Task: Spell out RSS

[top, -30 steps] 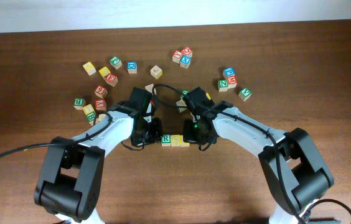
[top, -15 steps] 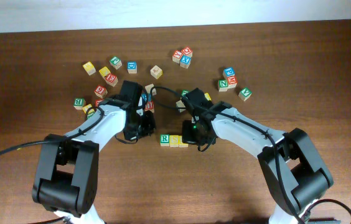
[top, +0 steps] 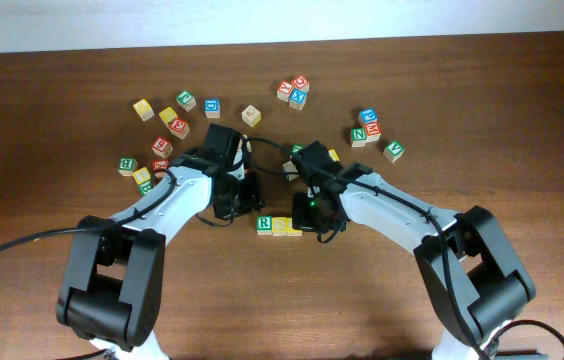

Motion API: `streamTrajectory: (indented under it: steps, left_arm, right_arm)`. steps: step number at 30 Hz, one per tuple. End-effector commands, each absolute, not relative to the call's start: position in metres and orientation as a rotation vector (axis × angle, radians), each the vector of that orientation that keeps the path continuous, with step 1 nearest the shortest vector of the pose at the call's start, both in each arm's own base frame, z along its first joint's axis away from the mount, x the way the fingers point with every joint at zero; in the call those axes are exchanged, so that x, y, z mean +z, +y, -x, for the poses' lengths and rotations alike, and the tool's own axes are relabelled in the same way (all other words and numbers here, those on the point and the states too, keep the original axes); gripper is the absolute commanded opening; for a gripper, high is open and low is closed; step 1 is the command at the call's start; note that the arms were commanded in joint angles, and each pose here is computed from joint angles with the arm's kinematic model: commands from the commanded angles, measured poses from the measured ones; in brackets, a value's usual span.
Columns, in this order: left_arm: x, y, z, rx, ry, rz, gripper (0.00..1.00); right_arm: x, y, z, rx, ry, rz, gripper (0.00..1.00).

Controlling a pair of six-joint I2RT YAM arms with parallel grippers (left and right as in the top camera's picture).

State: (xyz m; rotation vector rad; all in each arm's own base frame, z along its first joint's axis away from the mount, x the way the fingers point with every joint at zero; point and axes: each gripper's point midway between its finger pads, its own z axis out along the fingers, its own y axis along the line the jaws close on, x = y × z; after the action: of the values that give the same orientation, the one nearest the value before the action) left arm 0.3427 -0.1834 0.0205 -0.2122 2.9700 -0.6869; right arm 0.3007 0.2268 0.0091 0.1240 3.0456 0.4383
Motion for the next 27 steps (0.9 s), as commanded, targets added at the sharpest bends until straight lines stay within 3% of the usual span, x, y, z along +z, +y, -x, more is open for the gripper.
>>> streamTrajectory:
  steps: [1,27]
  left_arm:
    - [0.021,-0.189,-0.343,-0.713,2.976,0.211,0.00]
    - [0.021,-0.191,-0.332,-0.744,3.020,0.215,0.00]
  right_arm:
    - [0.010,0.231,-0.303,0.443,3.038,-0.116,0.04]
    - [0.010,0.231,-0.303,0.443,3.038,-0.117,0.04]
